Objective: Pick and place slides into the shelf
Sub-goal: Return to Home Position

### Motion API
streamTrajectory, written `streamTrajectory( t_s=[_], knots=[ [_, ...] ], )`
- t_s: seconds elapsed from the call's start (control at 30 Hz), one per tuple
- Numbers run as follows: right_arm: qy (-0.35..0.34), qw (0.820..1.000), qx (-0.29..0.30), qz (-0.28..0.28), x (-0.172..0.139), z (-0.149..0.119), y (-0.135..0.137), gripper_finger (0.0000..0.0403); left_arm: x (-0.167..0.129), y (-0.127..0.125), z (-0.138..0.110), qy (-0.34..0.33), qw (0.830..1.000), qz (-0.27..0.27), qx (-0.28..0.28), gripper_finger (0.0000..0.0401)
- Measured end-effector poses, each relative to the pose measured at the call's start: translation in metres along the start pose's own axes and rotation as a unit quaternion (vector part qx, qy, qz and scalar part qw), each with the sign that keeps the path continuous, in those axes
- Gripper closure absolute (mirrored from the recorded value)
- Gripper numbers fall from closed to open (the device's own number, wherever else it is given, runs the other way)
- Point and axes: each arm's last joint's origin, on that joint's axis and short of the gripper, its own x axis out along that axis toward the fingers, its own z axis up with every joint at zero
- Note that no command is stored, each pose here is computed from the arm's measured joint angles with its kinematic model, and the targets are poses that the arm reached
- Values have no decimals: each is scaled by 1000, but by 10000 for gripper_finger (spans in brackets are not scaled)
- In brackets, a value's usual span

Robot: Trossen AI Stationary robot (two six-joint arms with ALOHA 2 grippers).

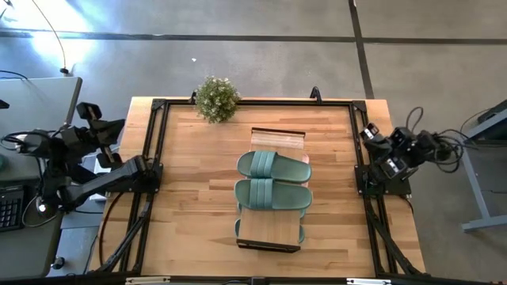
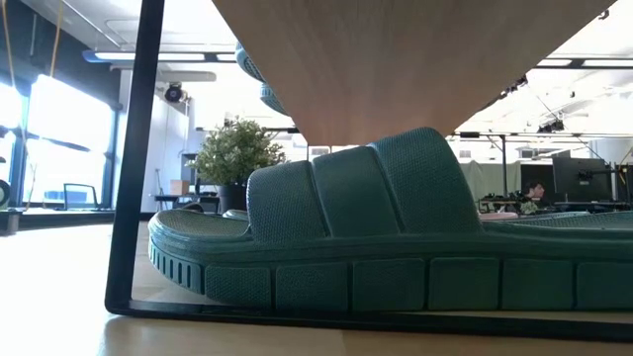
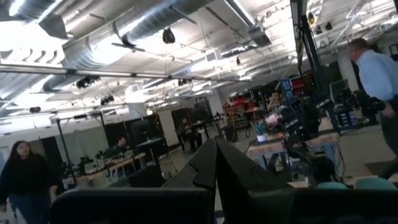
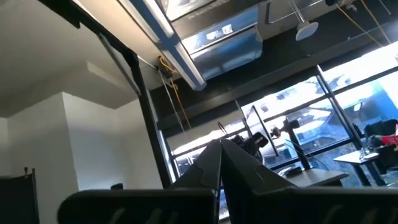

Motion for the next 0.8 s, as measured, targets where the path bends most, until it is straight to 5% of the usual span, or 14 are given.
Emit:
streamTrajectory(
  t_s=[0.33, 0.53, 0.8],
  knots=[
    [-9, 998, 54, -4, -9, -45, -12, 403, 6, -3, -10, 20, 1000, -13, -16, 400],
    [-22, 997, 73, -3, -16, -62, -17, 403, 31, -13, -51, 53, 995, -48, -65, 400],
    [-10, 997, 77, -25, -19, -71, -20, 403, 61, -28, -109, 19, 992, -63, -109, 401]
  ],
)
